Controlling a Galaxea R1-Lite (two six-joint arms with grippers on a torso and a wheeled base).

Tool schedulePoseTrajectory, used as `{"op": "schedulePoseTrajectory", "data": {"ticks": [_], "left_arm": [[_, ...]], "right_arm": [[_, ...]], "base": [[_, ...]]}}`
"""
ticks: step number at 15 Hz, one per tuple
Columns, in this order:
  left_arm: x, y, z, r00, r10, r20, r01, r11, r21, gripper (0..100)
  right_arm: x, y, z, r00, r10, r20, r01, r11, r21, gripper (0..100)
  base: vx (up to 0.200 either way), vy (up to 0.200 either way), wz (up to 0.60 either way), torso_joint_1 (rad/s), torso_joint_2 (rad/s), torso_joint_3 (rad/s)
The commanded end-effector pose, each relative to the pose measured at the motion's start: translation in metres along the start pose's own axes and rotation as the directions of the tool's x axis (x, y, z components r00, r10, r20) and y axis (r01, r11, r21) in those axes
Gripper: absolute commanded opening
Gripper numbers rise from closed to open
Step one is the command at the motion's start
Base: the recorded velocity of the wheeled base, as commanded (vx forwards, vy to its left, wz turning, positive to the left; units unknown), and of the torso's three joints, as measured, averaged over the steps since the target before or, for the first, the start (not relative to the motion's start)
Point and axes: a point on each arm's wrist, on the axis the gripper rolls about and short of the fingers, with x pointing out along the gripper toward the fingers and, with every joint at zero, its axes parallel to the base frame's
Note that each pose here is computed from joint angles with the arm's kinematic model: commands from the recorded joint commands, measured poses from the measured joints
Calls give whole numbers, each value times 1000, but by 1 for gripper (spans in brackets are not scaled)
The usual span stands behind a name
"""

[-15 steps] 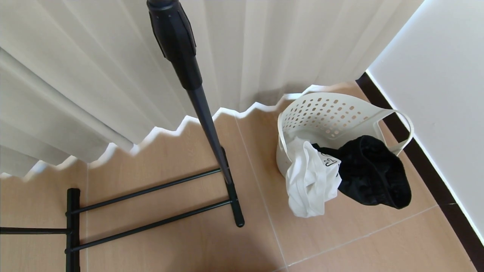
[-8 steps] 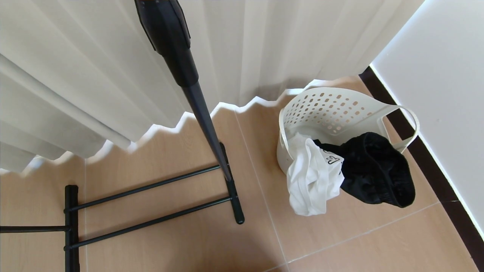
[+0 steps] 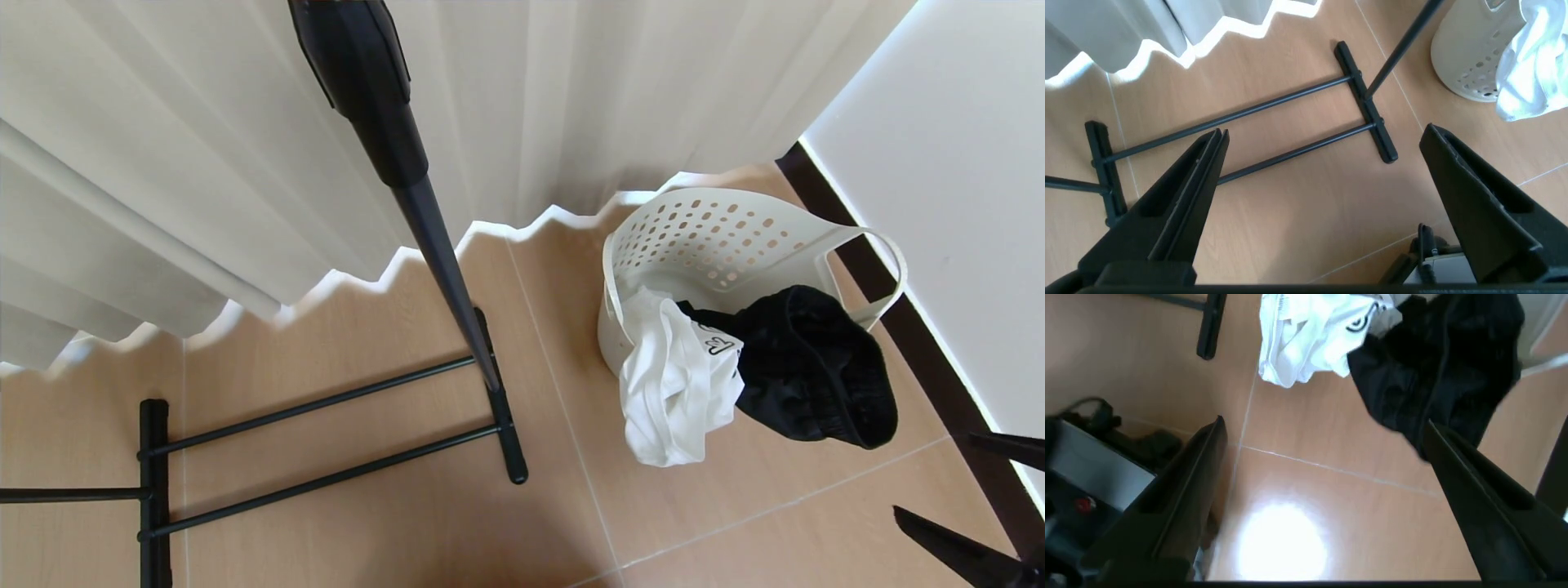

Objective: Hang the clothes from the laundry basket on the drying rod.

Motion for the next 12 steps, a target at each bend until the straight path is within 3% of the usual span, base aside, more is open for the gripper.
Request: {"op": "schedulePoseTrajectory", "data": {"ticks": [1,3,5,12], "left_arm": [[0,0,0,1000,0,1,0,1000,0,100],[0,0,0,1000,0,-1,0,1000,0,100],[0,0,0,1000,0,1,0,1000,0,100],[0,0,0,1000,0,1,0,1000,0,100]], "right_arm": [[70,-16,33,986,97,-134,-122,973,-194,100],[102,-26,46,980,107,-165,-154,940,-306,100],[137,-25,64,977,112,-182,-174,912,-371,100],[227,-31,100,981,14,-193,-91,912,-400,100]], "base": [[0,0,0,0,0,0],[0,0,0,0,0,0],[0,0,0,0,0,0],[0,0,0,0,0,0]]}}
